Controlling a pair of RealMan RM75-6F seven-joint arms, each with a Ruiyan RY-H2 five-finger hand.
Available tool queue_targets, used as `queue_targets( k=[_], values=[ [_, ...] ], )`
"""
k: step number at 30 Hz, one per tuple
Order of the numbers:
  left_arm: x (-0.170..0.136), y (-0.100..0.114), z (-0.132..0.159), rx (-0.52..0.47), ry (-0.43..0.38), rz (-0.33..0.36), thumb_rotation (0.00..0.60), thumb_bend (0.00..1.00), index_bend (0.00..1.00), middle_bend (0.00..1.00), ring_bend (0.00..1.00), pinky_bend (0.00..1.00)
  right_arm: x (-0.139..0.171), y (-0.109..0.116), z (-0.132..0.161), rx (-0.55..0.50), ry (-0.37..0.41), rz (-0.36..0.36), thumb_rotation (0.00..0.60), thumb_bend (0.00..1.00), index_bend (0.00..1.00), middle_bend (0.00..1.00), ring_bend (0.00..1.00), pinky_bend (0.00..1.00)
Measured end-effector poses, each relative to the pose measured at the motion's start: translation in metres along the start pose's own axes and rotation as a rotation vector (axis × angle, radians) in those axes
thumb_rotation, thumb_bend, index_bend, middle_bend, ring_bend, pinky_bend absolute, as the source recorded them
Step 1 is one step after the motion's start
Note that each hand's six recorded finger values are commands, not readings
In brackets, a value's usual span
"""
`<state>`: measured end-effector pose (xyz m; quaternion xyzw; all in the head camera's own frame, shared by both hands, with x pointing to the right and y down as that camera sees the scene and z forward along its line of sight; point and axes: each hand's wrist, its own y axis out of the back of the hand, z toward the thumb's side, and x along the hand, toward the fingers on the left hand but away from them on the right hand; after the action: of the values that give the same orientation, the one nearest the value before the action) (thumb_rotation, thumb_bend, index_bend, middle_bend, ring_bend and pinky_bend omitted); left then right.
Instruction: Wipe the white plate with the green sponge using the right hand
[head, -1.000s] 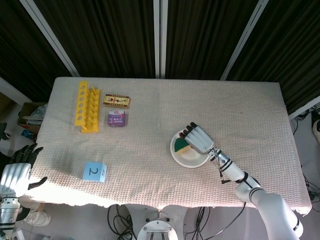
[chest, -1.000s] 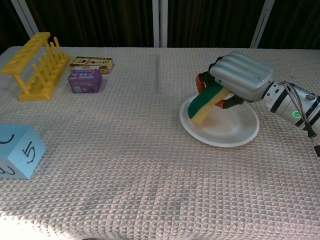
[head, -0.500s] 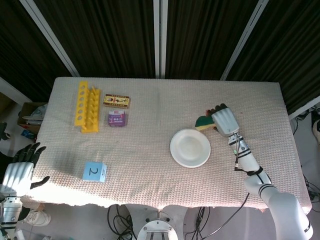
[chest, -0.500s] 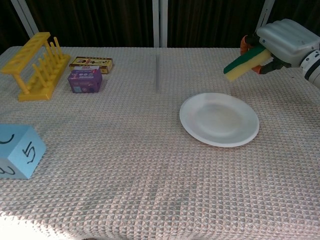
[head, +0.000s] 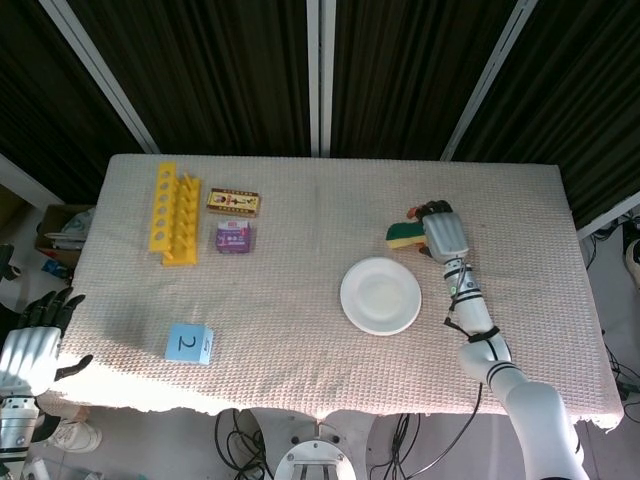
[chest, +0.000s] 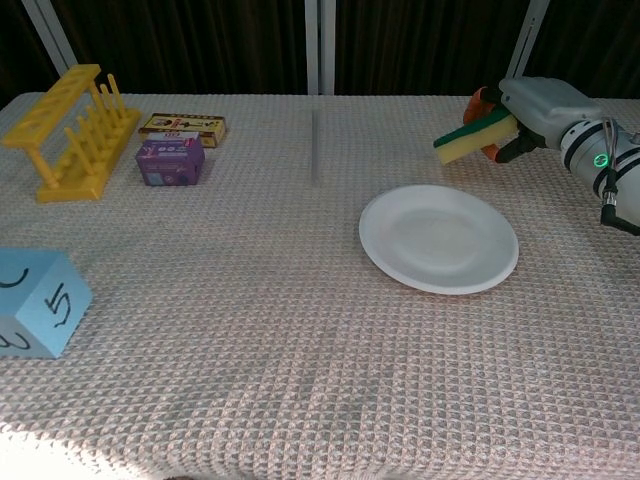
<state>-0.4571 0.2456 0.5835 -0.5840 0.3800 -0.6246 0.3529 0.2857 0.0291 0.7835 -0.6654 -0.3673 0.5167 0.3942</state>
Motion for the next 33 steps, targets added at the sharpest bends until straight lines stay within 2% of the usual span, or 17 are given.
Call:
queue_targets(
  k=[2,7,13,16,18,20,23,27,33],
  values=[
    [0.000,-0.001,-0.001,-0.002,0.002,-0.001,0.600,0.11,0.15,0.07,0.07,0.14,0.003,0.002,-0.006,-0.026,-0.003,0.000,0.600,0.13,0.00,0.00,0.00,0.00],
    [0.003,0.000,0.003,-0.003,-0.013,-0.001,0.600,0.11,0.15,0.07,0.07,0.14,0.015,0.015,-0.023,-0.050,0.011,-0.019,0.600,0.12,0.00,0.00,0.00,0.00],
    [0.005,0.004,0.008,-0.005,-0.032,0.013,0.600,0.11,0.15,0.07,0.07,0.14,0.039,0.039,-0.045,-0.056,0.044,-0.005,0.600,0.13,0.00,0.00,0.00,0.00],
    [0.006,0.005,0.009,-0.007,-0.034,0.016,0.600,0.11,0.15,0.07,0.07,0.14,0.058,0.055,-0.056,-0.069,0.053,0.011,0.600,0.14,0.00,0.04,0.00,0.01],
    [0.006,0.005,0.010,-0.008,-0.038,0.018,0.600,0.11,0.15,0.07,0.07,0.14,0.075,0.069,-0.062,-0.082,0.052,0.017,0.600,0.15,0.00,0.08,0.00,0.05],
    [0.007,0.005,0.011,-0.010,-0.041,0.021,0.600,0.11,0.15,0.07,0.07,0.14,0.096,0.084,-0.069,-0.094,0.043,0.014,0.600,0.16,0.00,0.17,0.05,0.13],
    [0.008,0.006,0.013,-0.014,-0.042,0.026,0.600,0.11,0.15,0.07,0.07,0.14,0.132,0.108,-0.081,-0.093,0.009,-0.016,0.600,0.20,0.11,0.28,0.14,0.23],
    [0.009,0.007,0.013,-0.026,-0.031,0.034,0.600,0.10,0.15,0.07,0.07,0.14,0.183,0.134,-0.095,-0.064,-0.056,-0.070,0.600,0.21,0.18,0.31,0.15,0.26],
    [0.009,0.005,0.015,-0.030,-0.030,0.038,0.600,0.10,0.15,0.07,0.07,0.14,0.247,0.148,-0.096,-0.046,-0.141,-0.102,0.600,0.21,0.20,0.29,0.15,0.26]
  ],
)
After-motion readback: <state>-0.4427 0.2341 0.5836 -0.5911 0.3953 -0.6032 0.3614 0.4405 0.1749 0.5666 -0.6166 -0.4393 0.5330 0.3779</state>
